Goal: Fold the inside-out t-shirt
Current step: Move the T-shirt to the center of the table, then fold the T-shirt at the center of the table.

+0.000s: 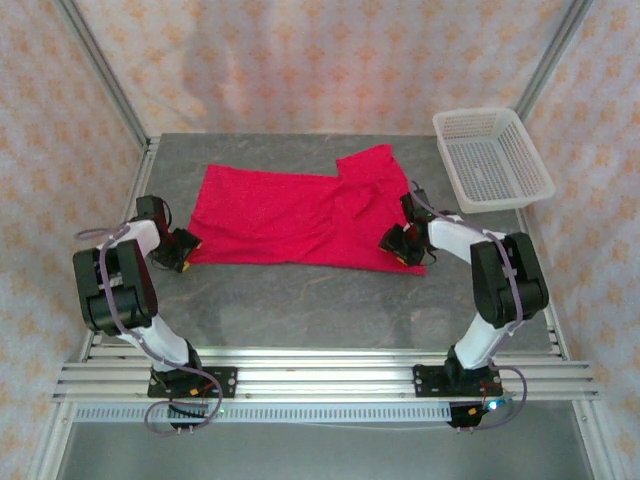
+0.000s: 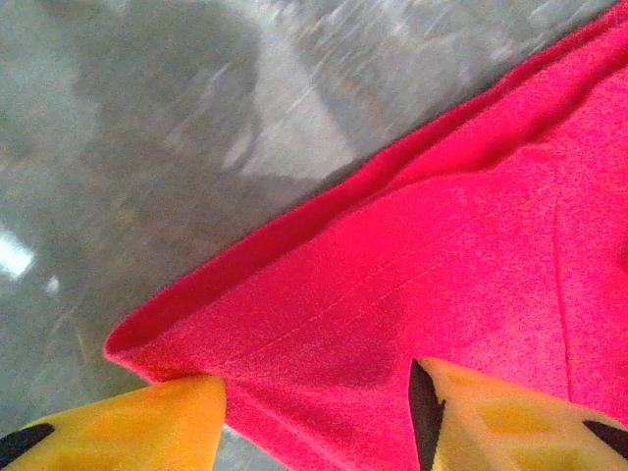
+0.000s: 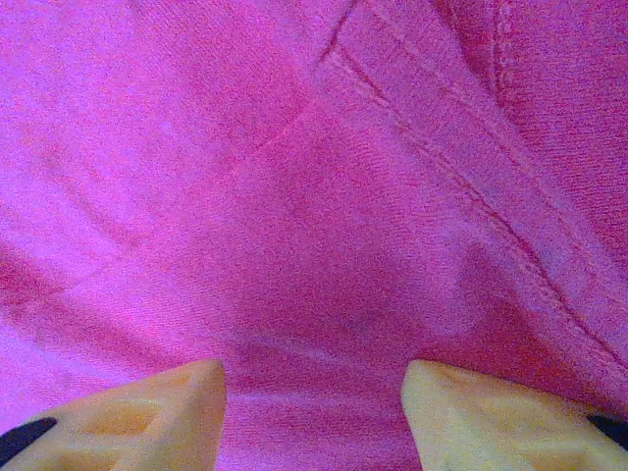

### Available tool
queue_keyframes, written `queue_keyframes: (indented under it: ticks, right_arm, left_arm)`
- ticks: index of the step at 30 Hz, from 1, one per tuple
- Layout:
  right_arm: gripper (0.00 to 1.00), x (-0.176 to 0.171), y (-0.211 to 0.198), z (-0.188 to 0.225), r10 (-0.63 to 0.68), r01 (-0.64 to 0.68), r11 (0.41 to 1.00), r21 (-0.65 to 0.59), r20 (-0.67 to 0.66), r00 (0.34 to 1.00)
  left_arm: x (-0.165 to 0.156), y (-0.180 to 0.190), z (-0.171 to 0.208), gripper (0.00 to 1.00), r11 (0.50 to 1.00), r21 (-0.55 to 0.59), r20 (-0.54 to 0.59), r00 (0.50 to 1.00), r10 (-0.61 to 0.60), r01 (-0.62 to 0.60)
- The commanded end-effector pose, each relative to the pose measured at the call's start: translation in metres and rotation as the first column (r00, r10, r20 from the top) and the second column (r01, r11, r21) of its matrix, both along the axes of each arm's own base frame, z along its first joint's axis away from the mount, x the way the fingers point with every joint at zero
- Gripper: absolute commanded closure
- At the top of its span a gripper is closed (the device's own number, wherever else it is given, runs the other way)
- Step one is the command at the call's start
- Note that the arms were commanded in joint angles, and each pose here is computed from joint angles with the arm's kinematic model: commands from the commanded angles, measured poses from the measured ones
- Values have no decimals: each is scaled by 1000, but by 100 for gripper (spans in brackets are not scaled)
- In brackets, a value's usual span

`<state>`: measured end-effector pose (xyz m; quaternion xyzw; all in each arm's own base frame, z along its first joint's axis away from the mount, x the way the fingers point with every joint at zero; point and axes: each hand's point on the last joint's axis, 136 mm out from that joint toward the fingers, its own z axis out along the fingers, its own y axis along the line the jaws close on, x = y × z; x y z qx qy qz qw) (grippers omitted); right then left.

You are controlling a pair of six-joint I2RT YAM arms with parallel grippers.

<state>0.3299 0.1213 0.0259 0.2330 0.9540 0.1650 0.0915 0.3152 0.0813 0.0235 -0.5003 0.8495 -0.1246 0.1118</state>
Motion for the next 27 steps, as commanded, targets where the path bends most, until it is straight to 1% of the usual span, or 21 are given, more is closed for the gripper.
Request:
queue_keyframes:
  ticks: [1,4,6,8,10,12,14,16,17,20,21,22,24,27]
  right_arm:
    - [46,-62,-25,-23,7,-26,994,-110,-176,984]
    - [46,-66,-28,-5,11,-29,993,-116,-147,989]
    - [46,-54,-26,19,20,-29,994,-105,-90,996]
    - [46,-30,-20,50,32,-32,995,-94,4,999]
    - [45,3,-16,84,31,-19,996,-92,123,992]
    - [43,39,-19,110,9,21,992,-124,235,972]
    - [41,78,-27,131,-25,92,980,-178,345,938]
    - [41,118,-37,139,-53,165,958,-232,424,904]
    - [41,135,-40,140,-61,190,948,-254,442,895]
    - [41,182,-48,131,-86,243,921,-306,448,890]
    - [41,198,-49,126,-85,247,914,-321,443,892]
    - [41,213,-49,121,-81,246,909,-337,436,896]
    - [40,237,-49,113,-75,247,896,-370,420,904]
    - [39,268,-46,94,-50,219,889,-401,391,919]
  left_arm:
    - [-36,-1,8,46,998,55,-68,998,16,-12]
    - [-41,-2,33,44,994,111,-34,999,-4,8]
    - [-34,-5,59,43,986,164,5,999,-39,38]
    - [-18,-12,90,41,972,220,56,993,-100,85]
    - [7,-19,122,40,949,287,110,979,-170,133]
    - [36,-24,145,39,934,316,144,965,-221,167]
    - [66,-24,156,39,932,311,153,957,-245,189]
    - [101,-19,154,40,930,308,137,958,-252,201]
    - [117,-19,152,41,930,303,143,955,-260,208]
    - [164,-19,137,41,930,284,146,948,-281,232]
    - [177,-19,127,40,931,274,140,948,-285,240]
    - [191,-19,125,40,920,289,143,939,-314,264]
    - [211,-17,117,39,911,303,131,935,-331,280]
    - [237,-19,98,39,906,292,122,928,-352,306]
